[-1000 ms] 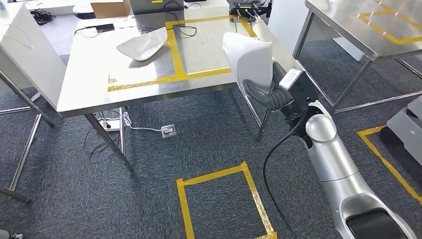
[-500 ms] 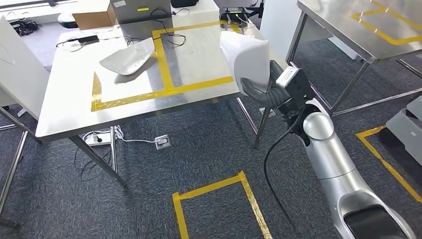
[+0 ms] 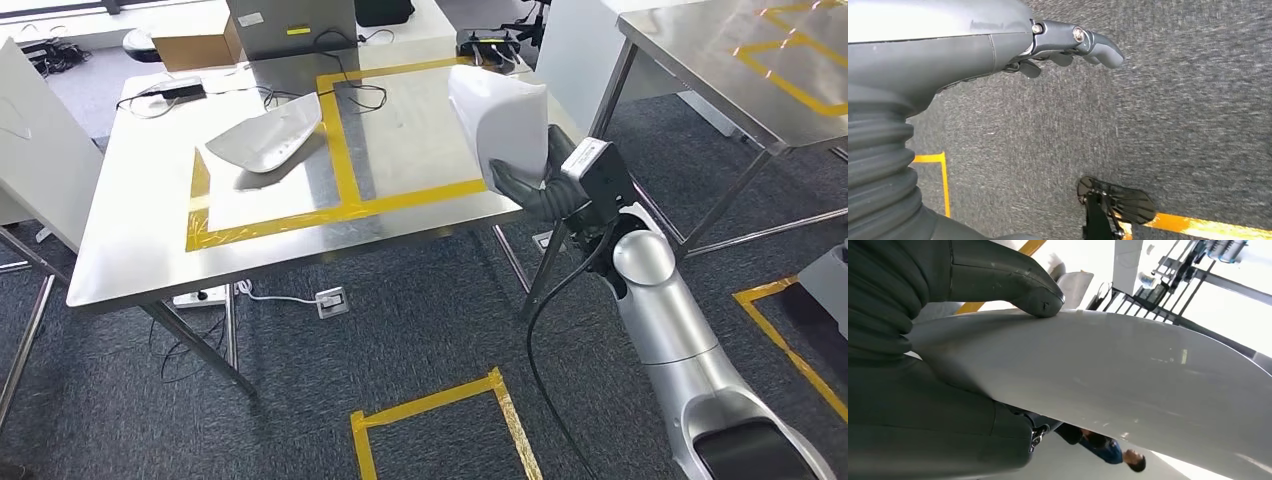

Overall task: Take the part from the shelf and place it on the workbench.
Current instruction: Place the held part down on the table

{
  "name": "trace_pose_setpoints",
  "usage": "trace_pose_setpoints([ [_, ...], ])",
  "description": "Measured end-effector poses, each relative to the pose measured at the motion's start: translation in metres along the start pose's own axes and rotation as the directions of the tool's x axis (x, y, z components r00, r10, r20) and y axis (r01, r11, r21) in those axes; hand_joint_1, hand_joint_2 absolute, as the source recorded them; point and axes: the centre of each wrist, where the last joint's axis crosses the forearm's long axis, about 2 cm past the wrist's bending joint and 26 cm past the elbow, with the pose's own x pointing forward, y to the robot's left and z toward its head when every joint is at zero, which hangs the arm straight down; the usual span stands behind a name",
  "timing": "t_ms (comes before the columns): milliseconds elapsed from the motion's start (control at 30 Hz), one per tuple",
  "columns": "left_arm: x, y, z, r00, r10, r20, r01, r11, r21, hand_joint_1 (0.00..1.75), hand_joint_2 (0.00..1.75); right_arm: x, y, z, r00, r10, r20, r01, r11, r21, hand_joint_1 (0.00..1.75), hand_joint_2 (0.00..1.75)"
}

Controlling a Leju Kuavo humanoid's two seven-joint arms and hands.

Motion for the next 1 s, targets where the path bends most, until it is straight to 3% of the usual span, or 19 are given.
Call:
trace_pose_setpoints([
  [1000,0.006,0.001,0.0,1.0,-0.024,0.006,0.024,1.0,-0.001,0.0,1.75,-0.002,0.001,0.013,1.0,0.006,-0.023,-0.006,1.0,-0.007,1.75,1.75],
])
